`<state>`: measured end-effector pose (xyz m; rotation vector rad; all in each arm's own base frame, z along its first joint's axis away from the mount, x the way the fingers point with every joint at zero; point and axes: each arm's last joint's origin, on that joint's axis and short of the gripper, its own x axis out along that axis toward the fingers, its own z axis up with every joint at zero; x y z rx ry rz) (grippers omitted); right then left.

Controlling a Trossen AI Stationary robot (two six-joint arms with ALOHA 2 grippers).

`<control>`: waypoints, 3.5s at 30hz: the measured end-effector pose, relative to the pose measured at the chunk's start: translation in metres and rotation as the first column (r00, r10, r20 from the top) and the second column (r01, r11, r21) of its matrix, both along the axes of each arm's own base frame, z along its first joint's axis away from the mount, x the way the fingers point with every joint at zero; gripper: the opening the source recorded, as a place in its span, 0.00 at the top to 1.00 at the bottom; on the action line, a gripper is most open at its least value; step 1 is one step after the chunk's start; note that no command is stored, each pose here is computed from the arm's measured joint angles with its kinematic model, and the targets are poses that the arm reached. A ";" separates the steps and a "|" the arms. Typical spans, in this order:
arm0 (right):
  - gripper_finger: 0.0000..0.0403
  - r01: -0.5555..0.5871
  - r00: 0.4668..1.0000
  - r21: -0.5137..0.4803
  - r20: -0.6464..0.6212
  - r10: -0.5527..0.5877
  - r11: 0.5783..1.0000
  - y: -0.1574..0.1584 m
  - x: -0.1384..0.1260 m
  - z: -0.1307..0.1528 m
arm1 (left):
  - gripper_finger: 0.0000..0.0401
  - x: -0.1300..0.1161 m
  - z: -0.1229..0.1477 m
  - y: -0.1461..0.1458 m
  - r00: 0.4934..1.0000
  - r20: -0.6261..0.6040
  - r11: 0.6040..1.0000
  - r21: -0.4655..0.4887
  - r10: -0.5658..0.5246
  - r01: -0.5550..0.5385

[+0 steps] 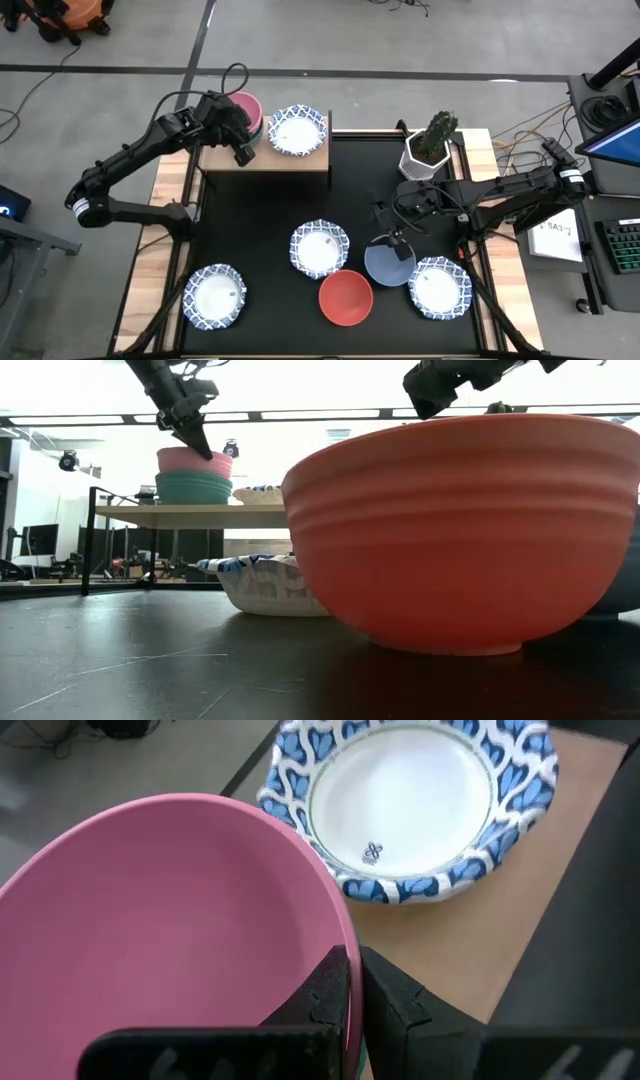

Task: Place and stack bowls onto a shelf
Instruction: Stack the pink bowl on top of the green bowl on the shelf, then stack the white patterned plate on top of the white patterned plate on the shelf

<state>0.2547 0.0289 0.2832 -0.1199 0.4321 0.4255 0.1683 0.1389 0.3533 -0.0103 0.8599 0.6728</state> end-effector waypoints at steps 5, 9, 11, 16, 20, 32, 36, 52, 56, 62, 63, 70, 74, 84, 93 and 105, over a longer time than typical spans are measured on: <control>0.58 0.002 1.000 0.004 -0.002 -0.002 1.000 0.000 0.000 0.000 | 1.00 0.002 -0.010 0.002 1.000 0.003 1.000 0.002 0.001 -0.001; 0.57 0.002 1.000 0.004 -0.003 -0.002 1.000 0.000 0.000 0.000 | 0.99 0.003 -0.015 0.003 1.000 0.006 1.000 0.005 0.003 -0.004; 0.57 0.002 1.000 0.004 -0.003 -0.002 1.000 0.000 0.000 0.000 | 0.98 0.003 -0.015 0.004 1.000 0.008 1.000 0.001 0.011 -0.011; 0.56 0.002 1.000 0.004 -0.003 -0.002 1.000 0.000 0.000 0.000 | 0.93 0.002 -0.015 0.004 1.000 0.015 1.000 -0.003 0.020 -0.020; 0.56 0.002 1.000 0.004 -0.003 -0.002 1.000 0.000 0.000 0.000 | 0.88 0.002 -0.015 0.004 1.000 0.015 1.000 -0.004 0.021 -0.021; 0.56 0.001 1.000 0.003 -0.002 -0.001 1.000 0.000 0.000 0.000 | 0.76 -0.003 0.014 -0.001 0.998 0.062 0.999 0.041 0.013 -0.015; 0.56 -0.002 1.000 -0.003 0.001 0.002 1.000 0.000 0.000 0.000 | 0.76 0.000 0.024 0.002 0.986 0.167 0.988 0.151 -0.016 -0.010; 0.56 -0.008 1.000 -0.015 0.006 0.008 1.000 0.000 0.000 -0.002 | 0.80 0.008 -0.036 0.021 0.964 0.266 0.975 0.205 0.029 -0.086; 0.56 -0.009 1.000 -0.017 0.012 0.009 1.000 0.000 0.000 -0.002 | 0.80 0.008 -0.040 0.020 0.963 0.267 0.979 0.182 0.044 -0.095; 0.56 -0.007 1.000 -0.013 0.012 0.007 1.000 0.000 0.000 -0.002 | 0.80 0.008 -0.039 0.020 0.959 0.276 0.980 0.171 0.055 -0.105; 0.56 -0.007 1.000 -0.013 0.012 0.007 1.000 0.000 0.000 -0.002 | 0.80 0.007 -0.038 0.020 0.958 0.280 0.980 0.170 0.056 -0.107; 0.56 -0.008 1.000 -0.016 0.013 0.009 1.000 0.000 0.000 -0.002 | 0.80 0.001 -0.028 0.011 0.937 0.343 0.978 0.164 0.064 -0.126; 0.56 0.001 1.000 0.003 0.006 -0.001 1.000 0.000 0.000 -0.002 | 0.80 -0.004 -0.018 -0.005 0.912 0.410 0.989 0.131 0.003 -0.062; 0.56 0.170 0.985 0.070 -0.041 -0.167 0.983 -0.003 0.003 -0.003 | 0.80 0.009 -0.034 -0.074 0.773 0.575 0.940 -0.022 -0.267 0.341; 0.56 0.260 0.961 0.137 -0.130 -0.243 0.956 -0.004 0.005 -0.009 | 0.80 0.032 -0.059 -0.134 0.692 0.586 0.834 -0.050 -0.421 0.549; 0.56 0.270 0.956 0.073 -0.141 -0.258 0.960 -0.005 0.004 -0.013 | 0.73 0.066 -0.112 -0.161 0.844 0.426 0.790 -0.367 -0.325 0.490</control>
